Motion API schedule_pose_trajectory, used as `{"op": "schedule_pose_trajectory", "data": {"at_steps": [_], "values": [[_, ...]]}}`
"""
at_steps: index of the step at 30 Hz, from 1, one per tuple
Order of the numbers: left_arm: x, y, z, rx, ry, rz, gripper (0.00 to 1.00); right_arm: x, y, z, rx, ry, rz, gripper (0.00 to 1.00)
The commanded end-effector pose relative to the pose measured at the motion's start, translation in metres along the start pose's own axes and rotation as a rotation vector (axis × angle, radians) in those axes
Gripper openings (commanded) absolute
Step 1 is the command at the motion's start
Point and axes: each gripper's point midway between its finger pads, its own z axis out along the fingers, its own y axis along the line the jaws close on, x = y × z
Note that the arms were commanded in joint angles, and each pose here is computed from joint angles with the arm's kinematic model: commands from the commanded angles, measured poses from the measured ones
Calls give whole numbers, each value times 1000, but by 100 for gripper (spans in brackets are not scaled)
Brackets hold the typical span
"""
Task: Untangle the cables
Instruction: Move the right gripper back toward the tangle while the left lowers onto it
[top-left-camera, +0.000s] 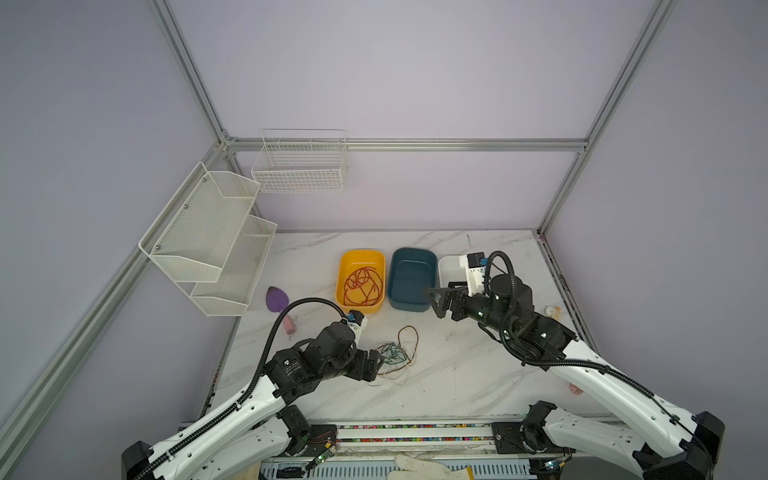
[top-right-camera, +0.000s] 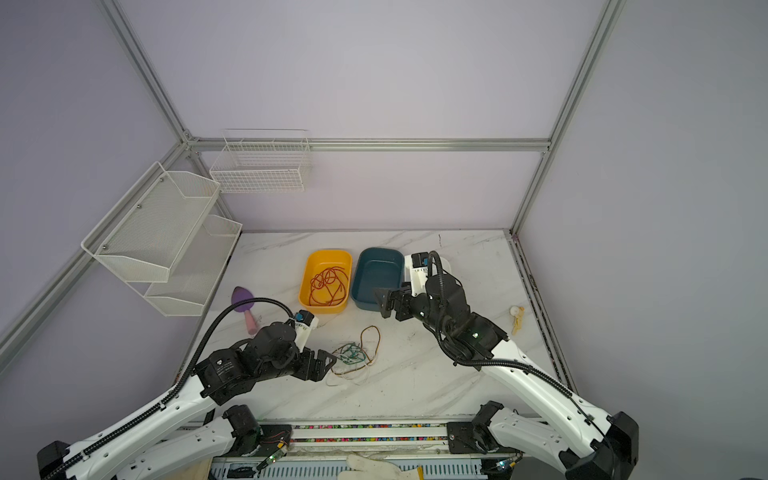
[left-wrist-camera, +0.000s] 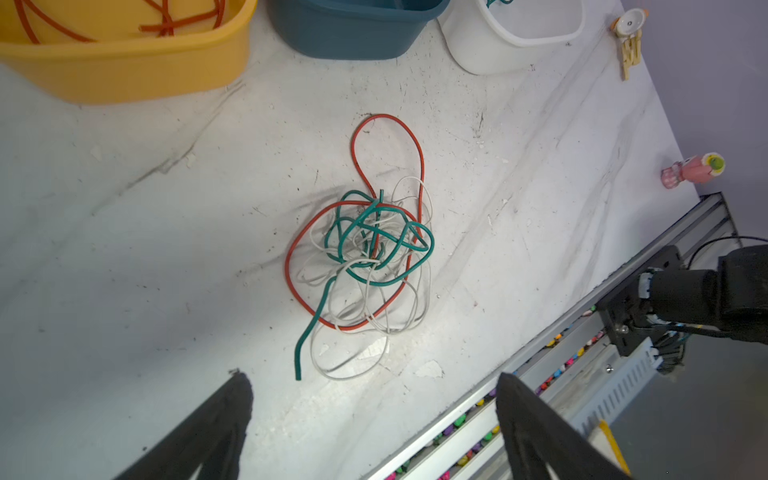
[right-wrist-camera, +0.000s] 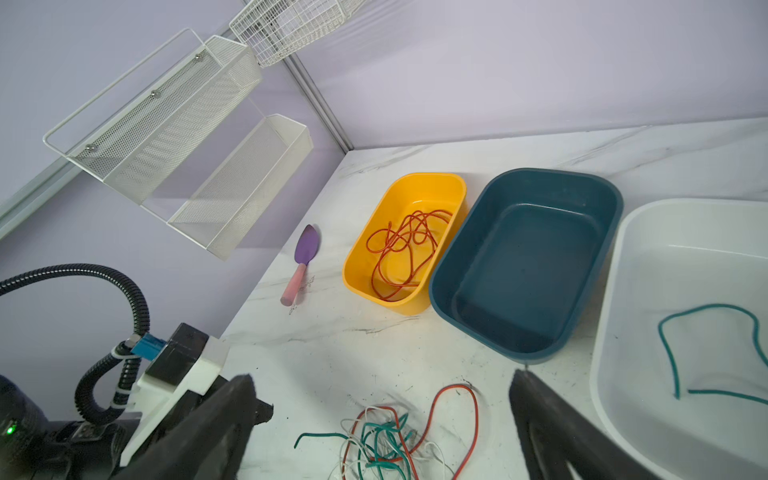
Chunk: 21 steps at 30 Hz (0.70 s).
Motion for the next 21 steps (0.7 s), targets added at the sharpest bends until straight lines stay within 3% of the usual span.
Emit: {"op": "schedule_pose_trajectory", "data": {"at_steps": [1,15,21], "values": [[9,-10,3,58,45,-165,87,23,-22,-6,89,59,-27,98],[15,32,22,-128,-10,-199,86,37,-16,-11,21,67,26,98],[16,34,33,-146,5,-180,74,48,-13,-11,-28,78,40,98]]}}
